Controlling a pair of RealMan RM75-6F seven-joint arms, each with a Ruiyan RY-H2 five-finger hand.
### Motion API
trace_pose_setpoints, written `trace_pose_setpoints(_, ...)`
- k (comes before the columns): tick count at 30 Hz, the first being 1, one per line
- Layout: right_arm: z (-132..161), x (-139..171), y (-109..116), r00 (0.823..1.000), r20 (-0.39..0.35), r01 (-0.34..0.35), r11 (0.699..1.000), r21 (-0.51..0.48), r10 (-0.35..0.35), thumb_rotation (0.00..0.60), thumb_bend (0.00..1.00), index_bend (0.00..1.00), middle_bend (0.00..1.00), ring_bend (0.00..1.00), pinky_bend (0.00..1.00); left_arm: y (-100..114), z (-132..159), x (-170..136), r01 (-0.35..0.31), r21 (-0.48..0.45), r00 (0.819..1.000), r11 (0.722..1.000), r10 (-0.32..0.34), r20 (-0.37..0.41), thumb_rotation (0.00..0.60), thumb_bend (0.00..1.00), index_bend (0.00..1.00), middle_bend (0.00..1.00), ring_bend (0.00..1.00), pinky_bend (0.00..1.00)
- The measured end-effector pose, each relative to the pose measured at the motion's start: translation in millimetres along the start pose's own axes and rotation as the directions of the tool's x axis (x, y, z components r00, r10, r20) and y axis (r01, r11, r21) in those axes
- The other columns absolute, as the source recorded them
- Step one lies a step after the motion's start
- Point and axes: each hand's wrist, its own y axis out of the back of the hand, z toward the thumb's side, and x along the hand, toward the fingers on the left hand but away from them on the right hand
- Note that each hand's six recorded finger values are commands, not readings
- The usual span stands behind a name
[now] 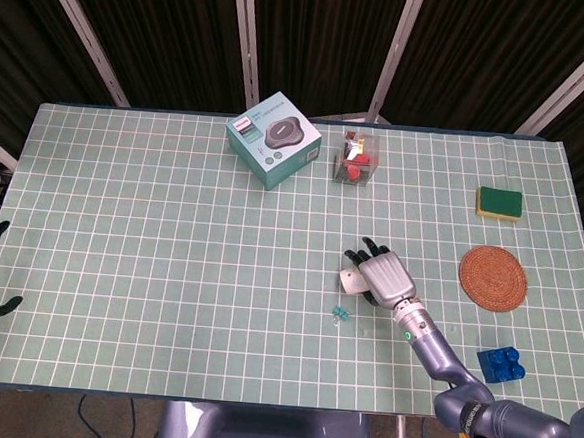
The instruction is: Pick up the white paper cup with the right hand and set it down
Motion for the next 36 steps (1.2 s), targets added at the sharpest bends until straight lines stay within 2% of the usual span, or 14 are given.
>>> trace_pose_setpoints(3,-0.5,2.3,-1.0,1.000,-0.002,-0.017,1.000,0.004,0.017,0.600,0.13,0.05,0.00,0.00,0.00,0.4,-0.1,-0.1,-0.002,0.001,1.000,1.000,0.002,-0.001,0.600,0.00,0.00,0.00,0.00,0.00)
trace_pose_setpoints(7,0.4,6.9,1.5,1.000,-0.009,-0.019,0.998,0.053,0.019,0.600,0.08,0.04,0.00,0.00,0.00,0.9,0.6,-0.4,-0.008,0.007,1.000,1.000,0.008,0.001,0.600,0.00,0.00,0.00,0.00,0.00)
trace_pose_setpoints(11,6.5,14.0,9.0,1.000,-0.026,0.014,0.990,0.138,-0.011,0.600,0.08,0.04,0.00,0.00,0.00,1.5,1.1,-0.9,-0.010,0.005,1.000,1.000,0.010,0.002,0.600,0.00,0.00,0.00,0.00,0.00)
trace_pose_setpoints(14,13.8,18.5,14.4,0.998,-0.052,0.049,0.973,0.227,-0.038,0.600,0.08,0.04,0.00,0.00,0.00,1.9,1.6,-1.3,-0.010,0.003,1.000,1.000,0.010,0.005,0.600,0.00,0.00,0.00,0.00,0.00)
trace_pose_setpoints(20,27.8,18.0,15.8,0.994,-0.097,0.092,0.901,0.425,-0.055,0.600,0.08,0.04,0.00,0.00,0.00,3.9,1.3,-2.3,-0.015,-0.002,1.000,1.000,0.015,0.007,0.600,0.00,0.00,0.00,0.00,0.00)
trace_pose_setpoints(23,33.7,13.9,13.0,0.992,-0.112,0.102,0.848,0.520,-0.051,0.600,0.09,0.04,0.00,0.00,0.00,4.5,0.3,-2.2,-0.016,-0.004,1.000,1.000,0.016,0.005,0.600,0.00,0.00,0.00,0.00,0.00)
trace_pose_setpoints(27,41.3,4.4,8.6,0.990,-0.133,0.125,0.760,0.638,-0.051,0.600,0.09,0.04,0.01,0.00,0.00,3.9,-0.9,-1.4,-0.012,-0.004,1.000,1.000,0.012,0.002,0.600,0.00,0.00,0.00,0.00,0.00)
trace_pose_setpoints(30,43.7,-3.6,6.4,0.988,-0.143,0.140,0.705,0.695,-0.056,0.600,0.10,0.04,0.03,0.00,0.00,3.8,-1.0,-0.9,-0.011,-0.004,1.000,1.000,0.011,0.001,0.600,0.00,0.00,0.00,0.00,0.00)
trace_pose_setpoints(36,41.2,-16.8,3.0,0.989,-0.135,0.142,0.636,0.758,-0.060,0.600,0.10,0.04,0.10,0.00,0.00,3.7,-1.6,-0.5,-0.010,-0.005,1.000,1.000,0.010,-0.002,0.600,0.00,0.00,0.00,0.00,0.00)
